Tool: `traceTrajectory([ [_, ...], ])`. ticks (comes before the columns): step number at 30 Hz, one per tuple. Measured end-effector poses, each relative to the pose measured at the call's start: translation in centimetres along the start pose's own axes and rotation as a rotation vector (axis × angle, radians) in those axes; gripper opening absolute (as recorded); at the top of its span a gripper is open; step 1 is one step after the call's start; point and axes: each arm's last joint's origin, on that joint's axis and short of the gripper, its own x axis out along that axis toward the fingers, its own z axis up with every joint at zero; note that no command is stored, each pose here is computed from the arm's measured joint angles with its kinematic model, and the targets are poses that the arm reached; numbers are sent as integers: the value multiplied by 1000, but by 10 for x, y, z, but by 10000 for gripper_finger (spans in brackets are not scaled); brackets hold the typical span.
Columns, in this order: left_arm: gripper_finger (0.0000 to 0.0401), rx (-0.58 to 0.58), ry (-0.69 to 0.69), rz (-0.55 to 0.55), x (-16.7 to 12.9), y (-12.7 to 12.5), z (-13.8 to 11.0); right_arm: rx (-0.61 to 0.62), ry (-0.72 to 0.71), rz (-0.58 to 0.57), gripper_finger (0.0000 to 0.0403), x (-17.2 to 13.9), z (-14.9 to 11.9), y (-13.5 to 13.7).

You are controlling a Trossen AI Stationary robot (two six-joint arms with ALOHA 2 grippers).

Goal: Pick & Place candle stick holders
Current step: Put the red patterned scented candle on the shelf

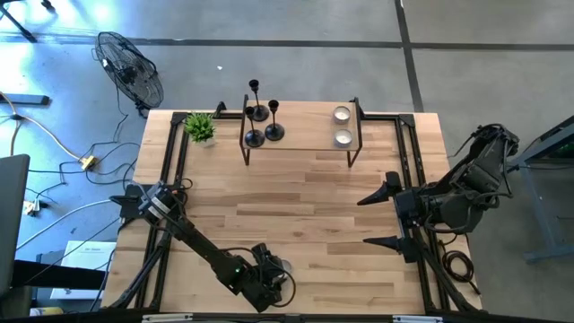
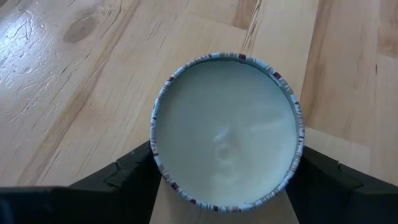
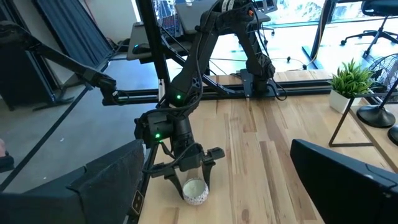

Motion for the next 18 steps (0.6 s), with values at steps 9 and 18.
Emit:
traceTrajectory([
  [9, 232, -5, -3, -5, 0, 0, 0, 0, 0, 0, 397, 0, 0, 0],
  [18, 236, -6, -5, -7, 0, -1, 1, -3, 0, 0, 397, 0, 0, 0],
])
